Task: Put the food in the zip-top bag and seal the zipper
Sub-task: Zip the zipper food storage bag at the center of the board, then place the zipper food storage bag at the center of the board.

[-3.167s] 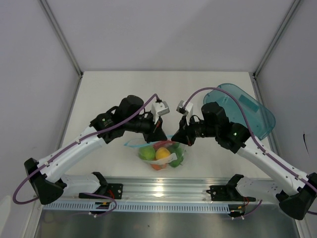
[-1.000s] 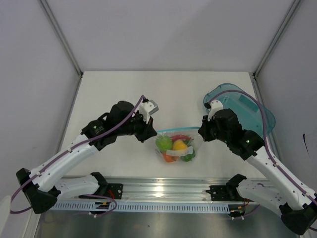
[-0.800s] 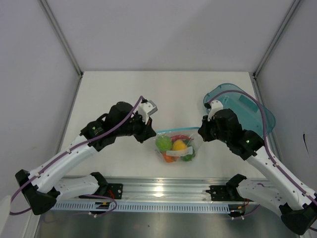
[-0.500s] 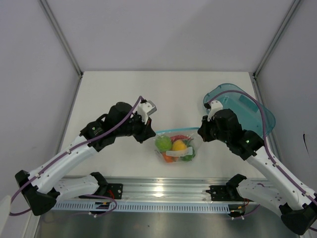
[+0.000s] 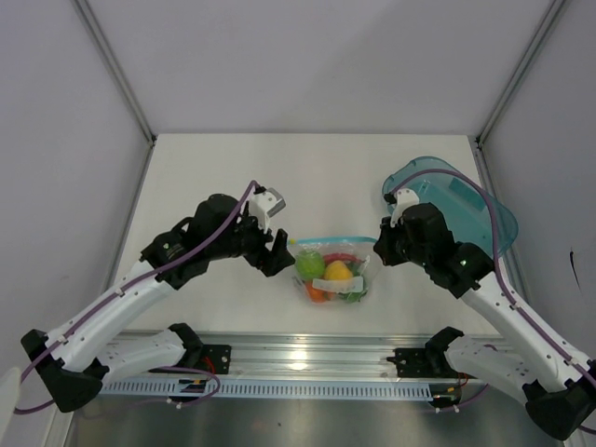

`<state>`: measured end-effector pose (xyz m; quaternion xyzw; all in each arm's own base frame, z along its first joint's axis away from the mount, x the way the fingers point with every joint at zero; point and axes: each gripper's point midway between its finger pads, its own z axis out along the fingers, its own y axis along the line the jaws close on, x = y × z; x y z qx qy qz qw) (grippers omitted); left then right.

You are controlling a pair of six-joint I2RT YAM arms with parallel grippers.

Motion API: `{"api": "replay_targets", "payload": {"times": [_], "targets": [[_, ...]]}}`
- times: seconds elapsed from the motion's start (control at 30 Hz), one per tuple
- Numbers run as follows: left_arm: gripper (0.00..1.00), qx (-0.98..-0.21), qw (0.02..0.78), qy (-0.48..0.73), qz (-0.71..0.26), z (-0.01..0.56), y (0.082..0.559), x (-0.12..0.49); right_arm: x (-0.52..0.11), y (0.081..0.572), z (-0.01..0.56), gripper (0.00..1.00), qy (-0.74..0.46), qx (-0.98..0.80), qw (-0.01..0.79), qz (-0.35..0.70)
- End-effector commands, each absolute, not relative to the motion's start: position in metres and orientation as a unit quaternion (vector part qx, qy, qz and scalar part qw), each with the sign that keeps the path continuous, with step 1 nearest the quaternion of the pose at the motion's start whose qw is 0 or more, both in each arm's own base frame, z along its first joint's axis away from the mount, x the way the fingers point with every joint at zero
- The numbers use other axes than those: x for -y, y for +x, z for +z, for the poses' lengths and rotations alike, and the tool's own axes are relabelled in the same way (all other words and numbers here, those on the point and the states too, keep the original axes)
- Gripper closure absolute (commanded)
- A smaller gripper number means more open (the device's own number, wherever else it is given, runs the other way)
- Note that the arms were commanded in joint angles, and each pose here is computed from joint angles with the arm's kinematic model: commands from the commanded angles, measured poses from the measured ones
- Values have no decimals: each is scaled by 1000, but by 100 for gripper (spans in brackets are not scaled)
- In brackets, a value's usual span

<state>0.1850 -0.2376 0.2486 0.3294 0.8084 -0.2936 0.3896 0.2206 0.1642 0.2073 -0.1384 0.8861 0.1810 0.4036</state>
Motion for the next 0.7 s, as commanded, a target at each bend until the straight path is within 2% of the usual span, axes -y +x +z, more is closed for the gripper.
{"api": "replay_targets", "payload": {"times": [0.0,0.03,0.23,0.37,0.47,0.5,0.57,0.6,0.63,0.67], "targets": [[5,-802,427,304,-287,262,191,228,-171,226,218,100,-139,-879,412,193],[1,-798,437,300,-286,266,190,225,-174,230,219,100,-141,-881,410,192],[1,-789,506,233,-259,289,200,199,-185,267,215,100,-126,-895,400,155],[1,-753,551,206,-296,315,186,188,-189,321,201,100,-98,-912,381,116],[1,-740,549,211,-328,318,176,194,-193,350,198,100,-78,-916,375,119],[1,-741,543,210,-334,316,174,195,-194,369,197,96,-74,-916,376,117],[0,-746,523,211,-353,311,168,201,-197,386,195,69,-72,-918,374,110],[1,-749,515,212,-358,307,166,204,-200,402,196,45,-72,-919,375,102],[1,-749,509,213,-366,306,164,206,-196,404,193,37,-67,-925,364,86],[0,-753,496,214,-375,299,161,209,-195,413,199,1,-62,-923,372,75]]}}
